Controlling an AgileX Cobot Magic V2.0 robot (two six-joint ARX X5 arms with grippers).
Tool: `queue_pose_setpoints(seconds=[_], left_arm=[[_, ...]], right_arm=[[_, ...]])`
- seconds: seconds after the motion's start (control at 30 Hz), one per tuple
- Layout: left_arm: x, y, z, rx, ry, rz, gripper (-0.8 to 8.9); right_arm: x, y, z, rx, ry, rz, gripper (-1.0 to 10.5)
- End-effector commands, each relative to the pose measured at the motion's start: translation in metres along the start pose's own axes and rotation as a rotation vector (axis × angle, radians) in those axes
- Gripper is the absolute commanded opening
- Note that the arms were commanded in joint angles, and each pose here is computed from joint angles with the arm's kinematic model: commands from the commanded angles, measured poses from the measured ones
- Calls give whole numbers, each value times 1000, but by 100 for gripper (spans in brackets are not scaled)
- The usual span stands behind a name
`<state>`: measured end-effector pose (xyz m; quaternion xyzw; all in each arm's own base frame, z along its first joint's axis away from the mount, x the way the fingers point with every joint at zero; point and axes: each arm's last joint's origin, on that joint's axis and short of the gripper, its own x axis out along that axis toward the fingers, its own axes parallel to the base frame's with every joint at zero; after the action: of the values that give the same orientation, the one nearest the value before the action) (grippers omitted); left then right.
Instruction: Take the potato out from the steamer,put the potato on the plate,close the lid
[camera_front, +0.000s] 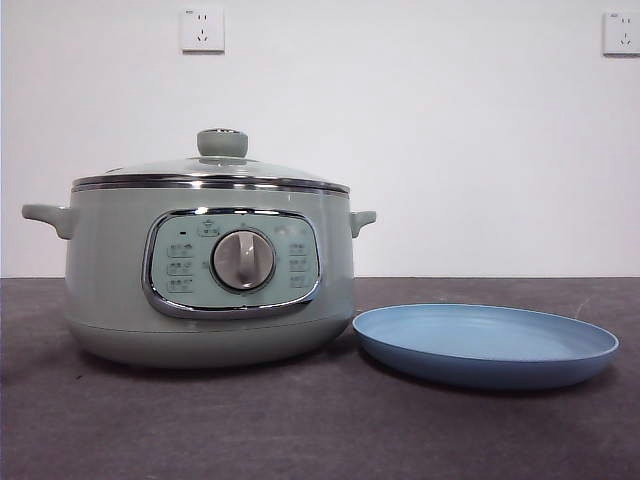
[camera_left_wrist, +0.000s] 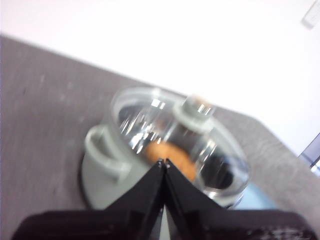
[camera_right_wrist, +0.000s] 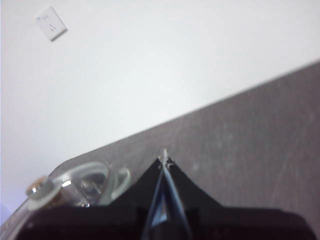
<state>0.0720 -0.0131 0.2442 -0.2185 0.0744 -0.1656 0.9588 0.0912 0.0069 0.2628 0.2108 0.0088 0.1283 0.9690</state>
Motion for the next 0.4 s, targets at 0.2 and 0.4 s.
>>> queue_pose_setpoints(seconds=[0.2, 0.4], left_arm=[[-1, -27, 56, 99, -41, -19, -8], [12, -44, 102, 219, -36, -19, -8]], right_arm=[[12, 33, 67, -224, -20, 56, -9], [26, 54, 110, -306, 15, 88, -9]])
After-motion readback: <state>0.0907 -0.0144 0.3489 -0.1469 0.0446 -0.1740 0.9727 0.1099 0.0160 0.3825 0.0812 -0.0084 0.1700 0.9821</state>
